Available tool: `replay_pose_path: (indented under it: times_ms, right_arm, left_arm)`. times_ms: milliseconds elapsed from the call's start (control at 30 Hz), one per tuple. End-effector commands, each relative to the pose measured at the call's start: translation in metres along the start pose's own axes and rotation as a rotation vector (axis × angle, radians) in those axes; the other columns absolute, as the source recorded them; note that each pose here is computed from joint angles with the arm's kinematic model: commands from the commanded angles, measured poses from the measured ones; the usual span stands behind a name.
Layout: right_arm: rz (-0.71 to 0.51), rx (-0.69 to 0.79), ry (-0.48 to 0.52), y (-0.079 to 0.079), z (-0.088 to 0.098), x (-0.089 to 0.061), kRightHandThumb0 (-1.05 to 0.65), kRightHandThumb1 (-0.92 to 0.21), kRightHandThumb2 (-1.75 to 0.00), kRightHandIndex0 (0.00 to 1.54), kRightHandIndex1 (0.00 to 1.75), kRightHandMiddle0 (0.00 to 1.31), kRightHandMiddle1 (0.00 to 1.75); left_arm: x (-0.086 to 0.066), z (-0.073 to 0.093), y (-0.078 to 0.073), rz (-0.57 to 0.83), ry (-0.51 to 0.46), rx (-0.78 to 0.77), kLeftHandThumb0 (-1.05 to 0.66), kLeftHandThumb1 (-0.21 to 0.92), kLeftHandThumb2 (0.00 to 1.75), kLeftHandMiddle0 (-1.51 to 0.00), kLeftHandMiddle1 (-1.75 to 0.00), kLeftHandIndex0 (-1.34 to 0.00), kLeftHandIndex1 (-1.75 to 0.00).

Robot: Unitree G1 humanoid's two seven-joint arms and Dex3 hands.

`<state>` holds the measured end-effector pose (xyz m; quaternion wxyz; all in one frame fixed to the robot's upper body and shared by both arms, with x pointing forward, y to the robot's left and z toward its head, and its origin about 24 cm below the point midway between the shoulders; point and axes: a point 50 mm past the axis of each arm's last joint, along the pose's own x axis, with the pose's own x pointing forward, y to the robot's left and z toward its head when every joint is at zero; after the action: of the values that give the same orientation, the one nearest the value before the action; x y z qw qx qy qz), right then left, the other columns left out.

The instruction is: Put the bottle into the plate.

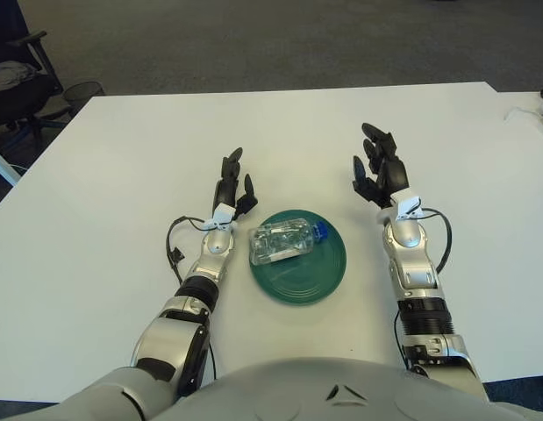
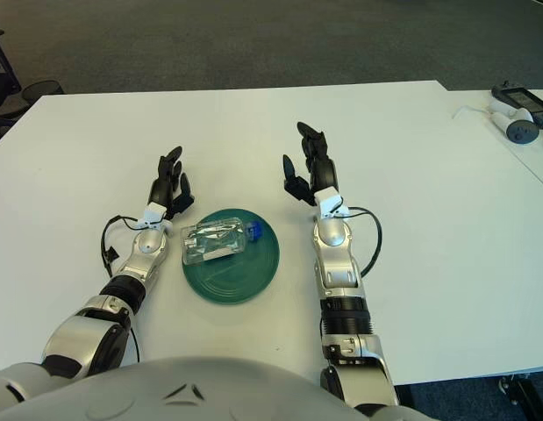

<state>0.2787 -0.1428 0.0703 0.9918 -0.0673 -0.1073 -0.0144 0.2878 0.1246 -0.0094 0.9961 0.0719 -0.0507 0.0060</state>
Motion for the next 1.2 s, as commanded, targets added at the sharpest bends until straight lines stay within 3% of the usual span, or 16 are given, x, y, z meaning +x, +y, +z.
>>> replay_pose_path:
  times_ms: [0, 400, 867, 1167]
  right_arm:
    - [0.004, 0.037, 0.008, 0.003, -0.005, -0.005, -0.71, -0.92, -0.83, 0.23, 0.05, 0.0, 0.59]
    - [0.034, 0.058, 0.087, 0.007, -0.027, -0.013, -0.74, -0.92, -0.84, 0.23, 0.04, 0.0, 0.56]
    - [0.004, 0.057, 0.209, 0.006, -0.084, -0.03, -0.74, -0.92, -0.79, 0.24, 0.03, 0.0, 0.58]
    - [-0.045, 0.052, 0.205, 0.008, -0.094, -0.036, -0.7, -0.92, -0.79, 0.23, 0.02, 0.0, 0.54]
  left_arm:
    - [-0.06, -0.056, 0.008, -0.009, 0.277, 0.054, -0.84, 0.92, 0.98, -0.27, -0.01, 0.0, -0.59]
    - [-0.06, -0.055, 0.008, -0.006, 0.275, 0.053, -0.84, 0.92, 0.97, -0.27, -0.01, 0.0, -0.59]
    - [-0.058, -0.053, 0.009, 0.003, 0.268, 0.046, -0.82, 0.92, 0.97, -0.3, -0.02, 0.0, -0.63]
    - [-0.057, -0.053, 0.01, 0.001, 0.262, 0.045, -0.8, 0.92, 0.98, -0.31, -0.03, 0.0, -0.64]
